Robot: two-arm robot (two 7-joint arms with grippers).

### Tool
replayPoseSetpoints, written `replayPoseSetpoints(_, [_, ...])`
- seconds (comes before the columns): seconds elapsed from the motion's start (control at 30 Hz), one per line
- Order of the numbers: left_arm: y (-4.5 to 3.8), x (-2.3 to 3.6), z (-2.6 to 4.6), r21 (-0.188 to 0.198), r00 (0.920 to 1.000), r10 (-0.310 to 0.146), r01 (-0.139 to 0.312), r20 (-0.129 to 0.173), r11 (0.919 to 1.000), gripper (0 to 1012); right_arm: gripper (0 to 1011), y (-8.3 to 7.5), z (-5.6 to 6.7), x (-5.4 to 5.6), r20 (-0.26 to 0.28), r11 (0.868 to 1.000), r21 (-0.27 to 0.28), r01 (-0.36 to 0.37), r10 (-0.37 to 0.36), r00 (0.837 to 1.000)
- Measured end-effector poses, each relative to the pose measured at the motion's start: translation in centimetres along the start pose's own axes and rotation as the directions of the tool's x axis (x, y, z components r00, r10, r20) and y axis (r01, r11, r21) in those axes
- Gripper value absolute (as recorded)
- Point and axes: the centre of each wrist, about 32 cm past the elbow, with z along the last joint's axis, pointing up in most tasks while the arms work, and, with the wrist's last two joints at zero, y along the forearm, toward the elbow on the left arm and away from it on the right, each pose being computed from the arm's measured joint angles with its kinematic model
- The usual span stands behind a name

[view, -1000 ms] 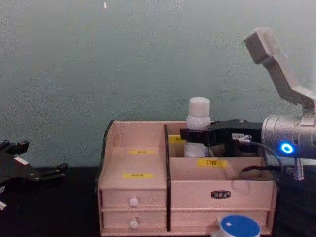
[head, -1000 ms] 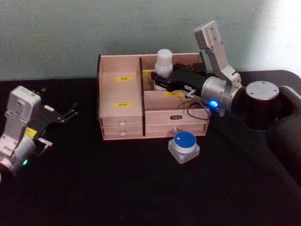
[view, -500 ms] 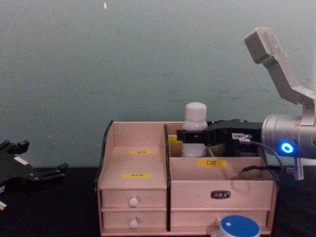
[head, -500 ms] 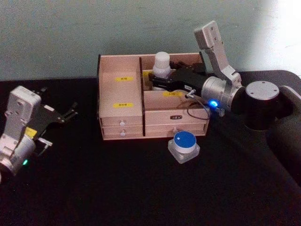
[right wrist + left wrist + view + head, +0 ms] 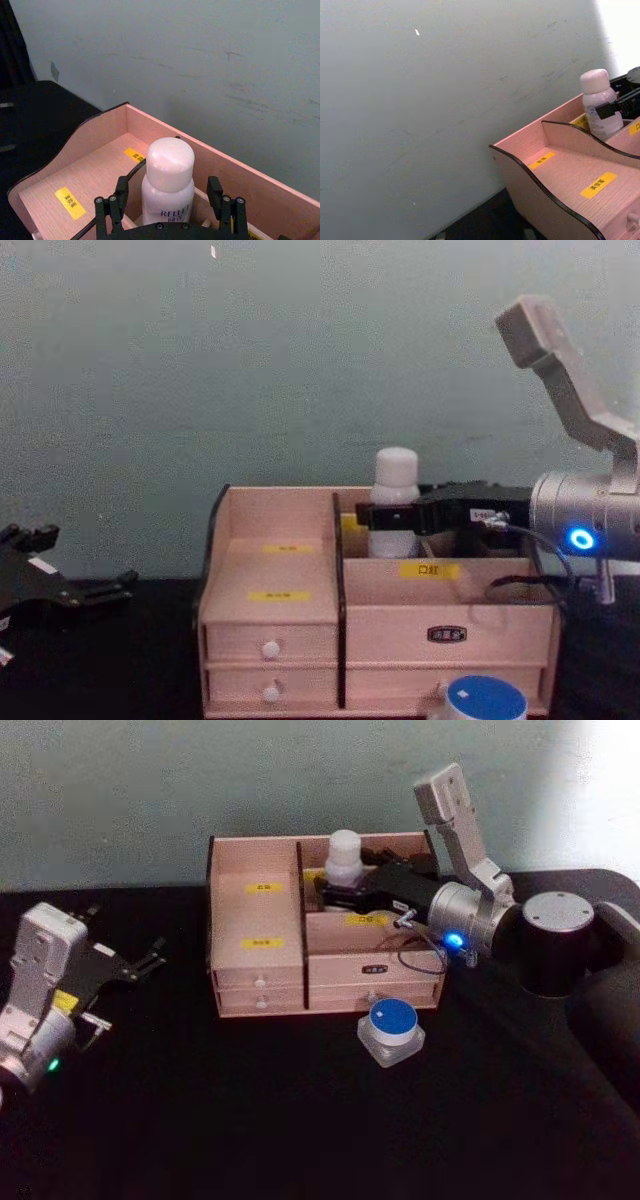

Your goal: Pick up the facial cleanser and watermelon frost from the table and place them into the tiered storage box.

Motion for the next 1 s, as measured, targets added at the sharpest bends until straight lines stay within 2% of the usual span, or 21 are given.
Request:
replayPoseSetpoints(0.17, [0.00,0.00,0.00,0.000,1.0000,0.000,0.000,0.000,1.0000,1001,1000,-0.1,0.1,0.0,0.000,1.000,0.005,0.000,0.000,1.000])
replayPoseSetpoints(0.4, [0.00,0.00,0.00,0.000,1.0000,0.000,0.000,0.000,1.0000,1001,1000,-1.4,0.4,-0.2,0.001,1.000,0.027,0.014,-0.014,1.000])
replayPoseSetpoints(0.67, [0.00,0.00,0.00,0.000,1.0000,0.000,0.000,0.000,1.0000,1002,1000,-4.5,0.7,-0.7,0.008,0.999,0.035,0.008,-0.008,1.000])
replayPoseSetpoints(0.9, [0.00,0.00,0.00,0.000,1.0000,0.000,0.000,0.000,1.0000,1001,1000,-8.2,-0.6,-1.4,0.004,0.999,0.006,-0.034,0.034,0.999])
replayPoseSetpoints(0.93, [0.00,0.00,0.00,0.000,1.0000,0.000,0.000,0.000,1.0000,1001,1000,-8.2,-0.6,-1.4,0.004,0.999,0.006,-0.034,0.034,0.999])
replayPoseSetpoints(1.0, [0.00,0.00,0.00,0.000,1.0000,0.000,0.000,0.000,1.0000,1001,1000,-9.4,-1.3,-1.7,0.003,0.999,-0.012,-0.052,0.052,0.999])
